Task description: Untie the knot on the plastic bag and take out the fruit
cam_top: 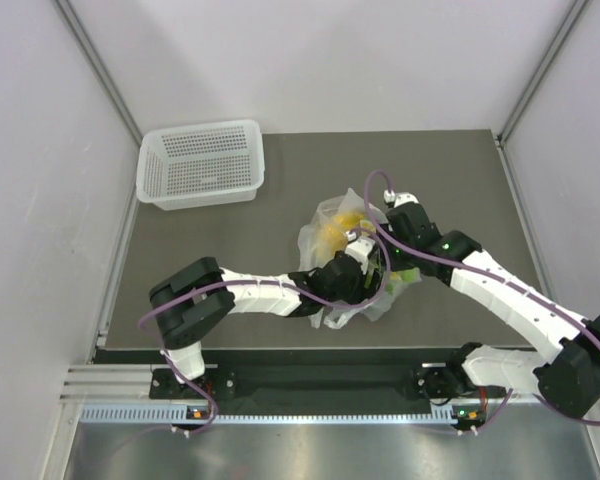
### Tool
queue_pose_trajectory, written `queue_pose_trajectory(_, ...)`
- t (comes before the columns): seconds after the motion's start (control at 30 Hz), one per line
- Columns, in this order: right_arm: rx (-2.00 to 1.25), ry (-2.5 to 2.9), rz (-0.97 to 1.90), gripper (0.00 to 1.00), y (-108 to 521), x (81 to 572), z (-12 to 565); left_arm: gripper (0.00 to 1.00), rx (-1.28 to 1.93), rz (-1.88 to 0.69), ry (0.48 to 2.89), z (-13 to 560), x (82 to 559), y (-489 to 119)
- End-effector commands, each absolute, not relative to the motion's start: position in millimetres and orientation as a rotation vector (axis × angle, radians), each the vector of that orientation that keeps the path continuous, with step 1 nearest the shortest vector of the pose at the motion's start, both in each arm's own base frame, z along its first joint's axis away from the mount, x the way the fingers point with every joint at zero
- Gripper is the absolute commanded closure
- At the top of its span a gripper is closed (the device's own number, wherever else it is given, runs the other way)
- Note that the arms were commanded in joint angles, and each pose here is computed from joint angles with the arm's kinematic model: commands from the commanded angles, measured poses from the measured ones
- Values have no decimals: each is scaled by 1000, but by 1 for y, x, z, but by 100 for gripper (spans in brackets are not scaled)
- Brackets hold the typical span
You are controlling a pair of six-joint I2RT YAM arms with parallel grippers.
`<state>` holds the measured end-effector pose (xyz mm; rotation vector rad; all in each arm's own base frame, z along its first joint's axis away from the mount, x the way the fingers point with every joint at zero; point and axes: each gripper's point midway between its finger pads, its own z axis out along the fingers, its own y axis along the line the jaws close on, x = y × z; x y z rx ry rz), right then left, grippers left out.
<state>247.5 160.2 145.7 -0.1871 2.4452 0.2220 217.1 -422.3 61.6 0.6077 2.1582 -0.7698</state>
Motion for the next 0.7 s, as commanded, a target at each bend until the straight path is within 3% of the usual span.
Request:
queue_pose_trajectory(0.0,-176,2401,269,59,162,249,155,17,513,-725,2098,83,236,-427)
queue_pose_trajectory(0.03,-177,2400,265,59,161,249,156,13,517,-733,2100,84,235,-427)
queue_pose_trajectory(0.07,-176,2398,269,58,160,248,156,1,510,-736,2102,85,234,-426)
queue_pose_trajectory(0.67,-172,2401,265,57,151,247,155,1,436,-623,1970,123,267,-427)
